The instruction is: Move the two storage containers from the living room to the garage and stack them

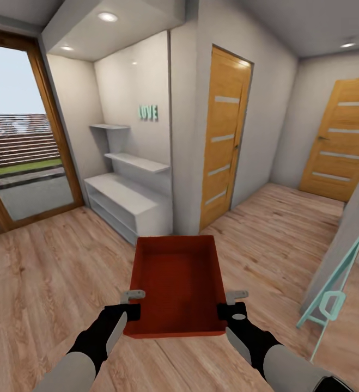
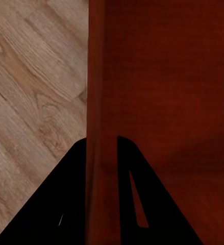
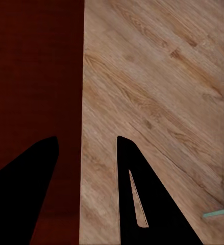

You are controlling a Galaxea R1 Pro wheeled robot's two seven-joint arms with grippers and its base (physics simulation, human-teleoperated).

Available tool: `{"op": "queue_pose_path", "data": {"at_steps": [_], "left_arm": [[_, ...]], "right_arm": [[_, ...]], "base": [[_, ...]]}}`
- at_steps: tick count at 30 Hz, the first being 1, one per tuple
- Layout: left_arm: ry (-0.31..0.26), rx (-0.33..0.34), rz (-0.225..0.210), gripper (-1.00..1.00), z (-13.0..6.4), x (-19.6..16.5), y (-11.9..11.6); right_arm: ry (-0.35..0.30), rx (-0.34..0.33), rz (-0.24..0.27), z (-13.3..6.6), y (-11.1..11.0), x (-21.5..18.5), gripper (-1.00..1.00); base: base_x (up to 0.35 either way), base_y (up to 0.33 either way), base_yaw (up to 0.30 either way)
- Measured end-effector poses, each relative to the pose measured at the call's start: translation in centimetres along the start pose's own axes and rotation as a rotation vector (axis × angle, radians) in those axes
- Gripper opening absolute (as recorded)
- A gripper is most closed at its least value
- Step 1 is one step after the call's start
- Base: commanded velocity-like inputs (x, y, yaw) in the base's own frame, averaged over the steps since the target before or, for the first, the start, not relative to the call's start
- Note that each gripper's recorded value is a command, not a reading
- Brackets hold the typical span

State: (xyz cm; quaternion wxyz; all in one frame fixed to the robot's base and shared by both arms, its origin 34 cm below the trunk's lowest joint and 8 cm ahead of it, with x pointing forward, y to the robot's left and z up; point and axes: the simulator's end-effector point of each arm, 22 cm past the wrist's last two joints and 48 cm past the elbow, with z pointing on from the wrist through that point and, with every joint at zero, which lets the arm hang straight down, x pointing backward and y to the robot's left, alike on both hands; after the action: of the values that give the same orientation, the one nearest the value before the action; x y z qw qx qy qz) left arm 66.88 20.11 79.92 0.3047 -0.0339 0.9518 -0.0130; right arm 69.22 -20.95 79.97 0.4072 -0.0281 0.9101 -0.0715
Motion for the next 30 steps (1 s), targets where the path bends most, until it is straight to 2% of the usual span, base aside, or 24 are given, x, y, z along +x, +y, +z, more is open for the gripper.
{"op": "queue_pose_path", "data": {"at_steps": [16,30], "left_arm": [[0.0,0.0,0.0,-1.0,0.0,-0.01,0.02],[0.0,0.0,0.0,-1.0,0.0,0.01,0.02]], "right_arm": [[0.0,0.0,0.0,0.0,0.02,-0.01,-1.0],[0.0,-0.001,-0.001,0.0,0.02,-0.01,-1.0]], "base": [[0.323,0.0,-0.275],[0.323,0.0,-0.016]]}}
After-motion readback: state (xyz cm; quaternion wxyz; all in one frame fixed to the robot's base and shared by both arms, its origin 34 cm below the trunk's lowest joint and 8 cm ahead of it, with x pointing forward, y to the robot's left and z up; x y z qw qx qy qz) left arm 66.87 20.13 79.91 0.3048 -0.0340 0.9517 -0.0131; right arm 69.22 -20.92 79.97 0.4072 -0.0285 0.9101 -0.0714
